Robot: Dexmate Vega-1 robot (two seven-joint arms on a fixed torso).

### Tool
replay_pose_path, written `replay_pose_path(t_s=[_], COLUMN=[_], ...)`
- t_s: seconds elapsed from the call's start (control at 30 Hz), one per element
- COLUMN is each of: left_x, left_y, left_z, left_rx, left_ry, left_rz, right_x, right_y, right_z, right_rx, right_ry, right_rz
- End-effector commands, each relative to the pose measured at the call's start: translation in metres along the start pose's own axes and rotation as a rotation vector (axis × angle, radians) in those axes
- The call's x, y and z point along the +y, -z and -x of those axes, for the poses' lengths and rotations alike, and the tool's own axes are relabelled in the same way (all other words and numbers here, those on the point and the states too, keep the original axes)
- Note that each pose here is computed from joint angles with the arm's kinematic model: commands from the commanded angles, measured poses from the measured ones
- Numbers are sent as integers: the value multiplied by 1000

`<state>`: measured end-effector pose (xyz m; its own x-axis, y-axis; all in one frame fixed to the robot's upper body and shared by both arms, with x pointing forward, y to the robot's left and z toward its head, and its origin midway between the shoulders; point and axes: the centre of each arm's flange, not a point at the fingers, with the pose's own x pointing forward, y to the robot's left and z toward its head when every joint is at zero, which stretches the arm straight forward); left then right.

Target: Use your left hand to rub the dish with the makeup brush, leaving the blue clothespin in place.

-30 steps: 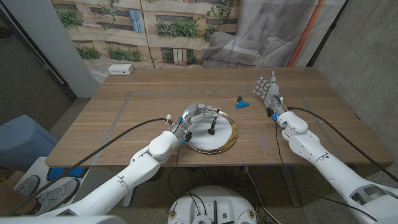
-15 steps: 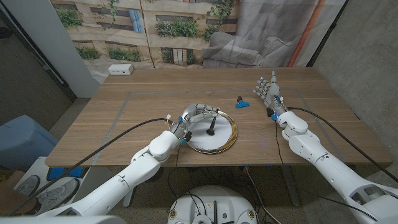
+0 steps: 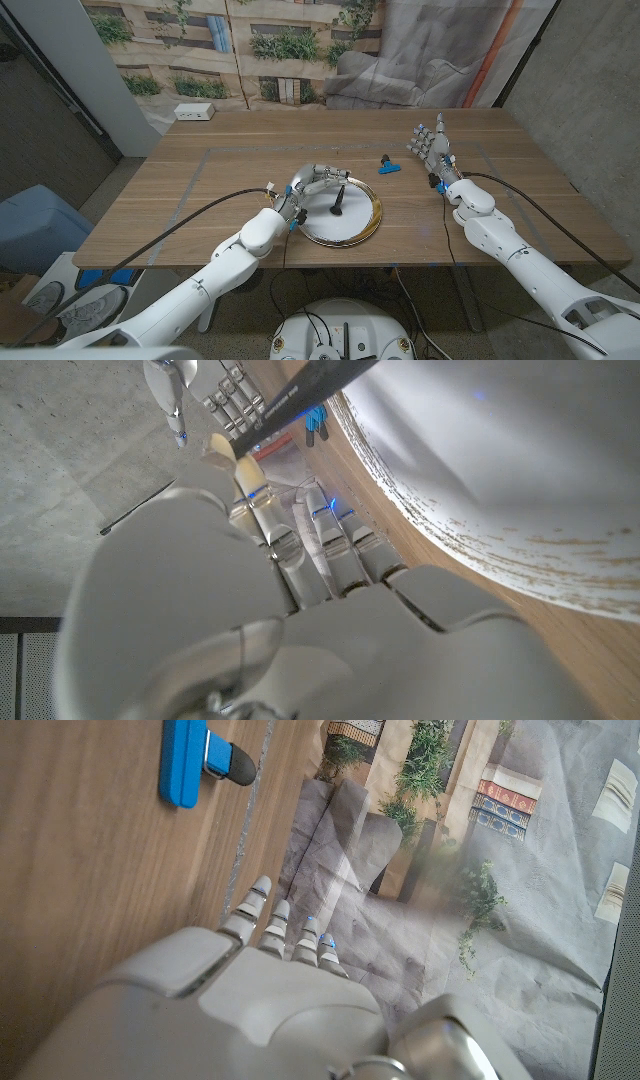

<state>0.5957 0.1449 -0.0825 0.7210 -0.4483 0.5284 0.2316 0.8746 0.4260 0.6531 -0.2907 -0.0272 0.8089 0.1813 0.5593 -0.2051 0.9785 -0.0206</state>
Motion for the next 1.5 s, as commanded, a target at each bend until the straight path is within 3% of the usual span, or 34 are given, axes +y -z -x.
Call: replay_pose_path(t_s=[0.03, 0.37, 0.73, 1.5], left_x=[10, 13, 6, -1], left_y=[-4, -4, -3, -6], left_z=[-6, -11, -10, 3], left_rx=[-27, -33, -29, -17], left_ry=[-38, -46, -27, -4], left_rz=[-17, -22, -14, -7], right_x=[0, 0, 0, 0], right_y=[0, 0, 0, 0], right_z=[0, 0, 0, 0], right_rx=[0, 0, 0, 0], right_ry=[0, 0, 0, 0], right_rz=[0, 0, 0, 0])
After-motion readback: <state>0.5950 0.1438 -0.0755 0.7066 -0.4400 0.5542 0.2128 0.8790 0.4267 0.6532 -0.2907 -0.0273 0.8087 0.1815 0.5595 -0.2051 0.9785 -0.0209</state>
